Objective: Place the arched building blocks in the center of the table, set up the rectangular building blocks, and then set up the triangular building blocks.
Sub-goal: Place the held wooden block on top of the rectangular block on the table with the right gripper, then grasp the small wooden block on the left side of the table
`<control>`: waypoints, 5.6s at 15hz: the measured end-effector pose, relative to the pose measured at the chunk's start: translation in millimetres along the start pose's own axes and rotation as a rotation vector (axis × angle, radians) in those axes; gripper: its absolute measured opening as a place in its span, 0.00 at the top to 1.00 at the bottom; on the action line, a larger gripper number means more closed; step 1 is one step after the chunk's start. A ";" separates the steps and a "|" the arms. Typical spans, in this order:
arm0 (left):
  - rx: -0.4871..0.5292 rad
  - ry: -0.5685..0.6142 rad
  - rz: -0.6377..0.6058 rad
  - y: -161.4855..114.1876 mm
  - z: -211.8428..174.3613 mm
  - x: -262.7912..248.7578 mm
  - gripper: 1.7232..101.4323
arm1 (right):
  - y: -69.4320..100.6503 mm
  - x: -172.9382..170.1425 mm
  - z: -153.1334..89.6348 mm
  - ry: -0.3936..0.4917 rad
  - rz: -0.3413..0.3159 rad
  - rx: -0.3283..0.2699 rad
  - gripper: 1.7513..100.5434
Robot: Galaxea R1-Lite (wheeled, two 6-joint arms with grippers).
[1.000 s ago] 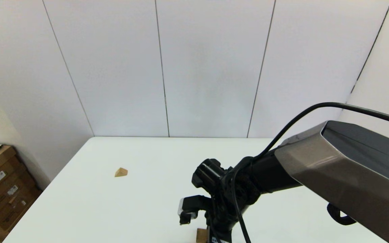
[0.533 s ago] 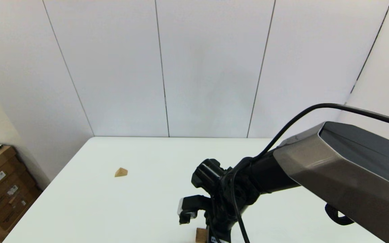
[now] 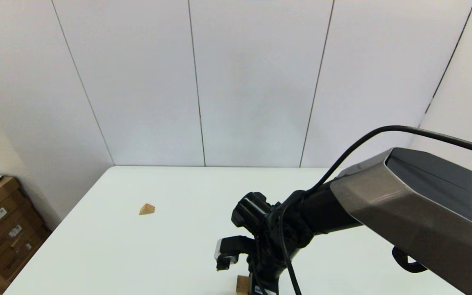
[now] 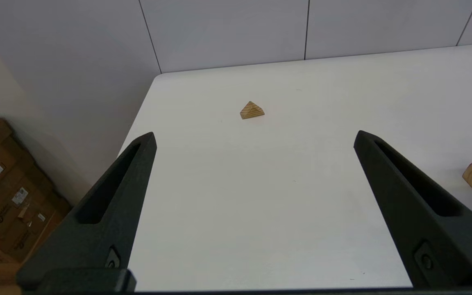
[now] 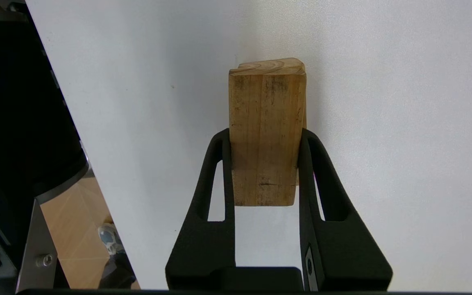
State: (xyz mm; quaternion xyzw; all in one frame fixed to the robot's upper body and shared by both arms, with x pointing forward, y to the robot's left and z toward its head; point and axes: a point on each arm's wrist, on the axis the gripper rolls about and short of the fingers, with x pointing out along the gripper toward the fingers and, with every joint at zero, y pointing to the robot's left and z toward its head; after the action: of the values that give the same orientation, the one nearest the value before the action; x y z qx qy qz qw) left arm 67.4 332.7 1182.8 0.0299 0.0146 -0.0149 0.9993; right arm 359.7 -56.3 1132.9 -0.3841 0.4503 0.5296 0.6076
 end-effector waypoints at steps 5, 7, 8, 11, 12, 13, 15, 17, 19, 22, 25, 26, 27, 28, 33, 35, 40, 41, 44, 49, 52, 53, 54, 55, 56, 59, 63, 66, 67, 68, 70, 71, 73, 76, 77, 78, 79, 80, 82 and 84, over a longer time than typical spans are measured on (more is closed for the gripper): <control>0.000 0.000 0.000 0.0 0.0 0.0 0.04 | -0.6 -0.8 1.0 -0.002 -0.003 -0.001 0.77; 0.001 0.001 0.000 0.0 -0.1 0.1 0.04 | -0.7 -0.9 1.0 -0.003 -0.003 -0.001 0.77; 0.000 0.000 0.000 0.0 -0.1 0.0 0.04 | -0.7 -0.9 0.9 -0.002 -0.003 -0.001 0.77; 0.000 0.000 0.000 0.0 -0.1 0.0 0.04 | -0.7 -1.6 0.6 0.001 -0.001 -0.001 0.77; 0.000 0.000 0.000 0.0 -0.1 0.0 0.04 | -0.9 -2.0 0.6 0.000 -0.002 -0.001 0.77; 0.000 0.001 0.000 0.0 -0.1 0.1 0.04 | -1.1 -2.7 0.8 -0.002 -0.003 0.000 0.77; 0.000 0.000 0.000 0.0 -0.1 0.0 0.04 | -1.6 -5.0 1.7 -0.007 -0.007 -0.001 0.77; 0.000 0.000 0.000 0.0 0.0 0.0 0.04 | -1.8 -5.6 2.3 -0.010 -0.009 -0.001 0.77; 0.000 0.000 0.000 0.0 0.0 0.0 0.04 | -2.0 -5.1 2.2 -0.010 -0.009 -0.001 0.77; 0.000 0.000 0.000 0.0 0.0 0.0 0.04 | -1.7 -3.3 2.1 -0.006 -0.007 -0.002 0.77; 0.000 0.000 0.000 0.0 0.0 0.0 0.04 | -2.0 -1.2 1.7 -0.001 -0.007 -0.004 0.77; 0.000 0.000 0.000 0.0 0.0 0.0 0.04 | -2.0 -0.7 1.5 0.001 -0.007 -0.006 0.67; 0.000 0.000 0.000 0.0 0.0 0.0 0.04 | -2.0 -0.5 1.5 0.001 -0.007 -0.007 0.59; -0.001 0.000 0.000 0.0 0.0 0.0 0.04 | -2.0 -0.4 1.9 0.000 -0.008 -0.001 0.52; 0.000 0.001 0.000 0.0 -0.2 0.0 0.04 | -4.3 -3.5 5.6 -0.018 -0.017 0.009 0.29; 0.000 0.000 0.000 0.0 0.0 0.0 0.04 | -5.7 -14.7 6.5 -0.039 -0.031 0.013 0.23; 0.000 0.000 0.000 0.0 0.0 0.0 0.04 | -11.4 -113.9 -3.0 -0.221 -0.180 0.102 0.14; 0.000 0.000 0.000 0.0 0.0 0.0 0.04 | -8.4 -147.9 -9.1 -0.288 -0.234 0.139 0.12; -0.004 -0.001 0.002 0.1 0.1 0.0 0.04 | 19.2 -250.3 -45.0 -0.458 -0.416 0.277 0.09; -0.004 0.000 0.001 0.0 -0.1 0.1 0.04 | 127.3 -359.4 -144.7 -0.652 -0.738 0.563 0.06; -0.004 0.000 0.003 0.1 -0.1 0.1 0.04 | 194.5 -365.0 -201.4 -0.721 -0.927 0.711 0.05; -0.004 0.000 0.002 0.0 -0.1 0.1 0.04 | 219.4 -356.6 -217.4 -0.748 -0.979 0.742 0.05; -0.004 0.000 0.003 0.1 -0.1 0.1 0.04 | 240.9 -344.3 -229.9 -0.766 -1.020 0.770 0.04; -0.004 0.000 0.001 0.0 -0.1 0.1 0.04 | 259.4 -329.1 -239.7 -0.777 -1.055 0.799 0.04; -0.004 0.000 0.002 0.0 -0.1 0.1 0.04 | 275.7 -311.4 -247.5 -0.778 -1.081 0.832 0.04; -0.004 0.000 0.002 0.0 -0.1 0.1 0.04 | 308.1 -269.0 -260.1 -0.808 -1.080 0.875 0.04; -0.015 0.000 0.019 0.4 0.0 0.0 0.04 | 320.0 -222.2 -273.1 -0.860 -1.010 0.914 0.04; -0.017 -0.001 0.021 0.5 0.0 0.1 0.04 | 302.0 -192.6 -279.5 -0.902 -1.014 0.927 0.04; -0.017 -0.001 0.021 0.5 0.0 0.1 0.04 | 292.4 -183.2 -281.0 -0.912 -1.026 0.917 0.04; -0.022 -0.001 0.023 0.5 0.0 0.1 0.04 | 281.1 -171.3 -283.1 -0.919 -1.039 0.904 0.04; -0.027 -0.001 0.030 0.7 -0.2 0.2 0.04 | 263.8 -154.7 -285.9 -0.963 -1.080 0.877 0.03; -0.025 -0.001 0.029 0.7 -0.2 0.2 0.04 | 259.2 -152.9 -285.8 -1.004 -1.112 0.853 0.03; -0.027 -0.001 0.031 0.7 -0.2 0.2 0.04 | 255.9 -151.1 -286.0 -1.022 -1.143 0.825 0.03; -0.019 -0.001 0.029 0.7 -0.2 0.2 0.04 | 253.1 -144.0 -288.9 -0.937 -1.196 0.805 0.03; -0.021 -0.001 0.029 0.6 -0.2 0.2 0.04 | 252.1 -143.0 -289.4 -0.933 -1.214 0.801 0.03; -0.025 -0.001 0.030 0.7 -0.2 0.2 0.04 | 251.4 -142.3 -289.6 -0.936 -1.220 0.801 0.03; -0.029 -0.001 0.031 0.7 -0.1 0.2 0.04 | 251.2 -141.7 -289.8 -0.939 -1.217 0.809 0.03; -0.040 -0.009 0.035 0.9 2.6 -0.8 0.04 | 251.0 -141.2 -290.0 -0.952 -1.209 0.826 0.03; -0.061 -0.030 0.050 1.9 16.0 -4.6 0.04 | 250.8 -140.9 -290.3 -0.989 -1.192 0.882 0.03; -0.078 0.005 0.057 3.3 34.5 -2.2 0.04 | 250.7 -140.8 -290.5 -0.997 -1.193 0.900 0.03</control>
State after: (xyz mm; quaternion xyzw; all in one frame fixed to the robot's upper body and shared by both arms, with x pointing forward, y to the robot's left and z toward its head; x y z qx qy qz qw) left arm 66.3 333.9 1217.5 -0.0087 0.0167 0.0143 0.9997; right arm 66.1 -336.3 1182.8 -0.0051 0.0249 0.0046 0.9997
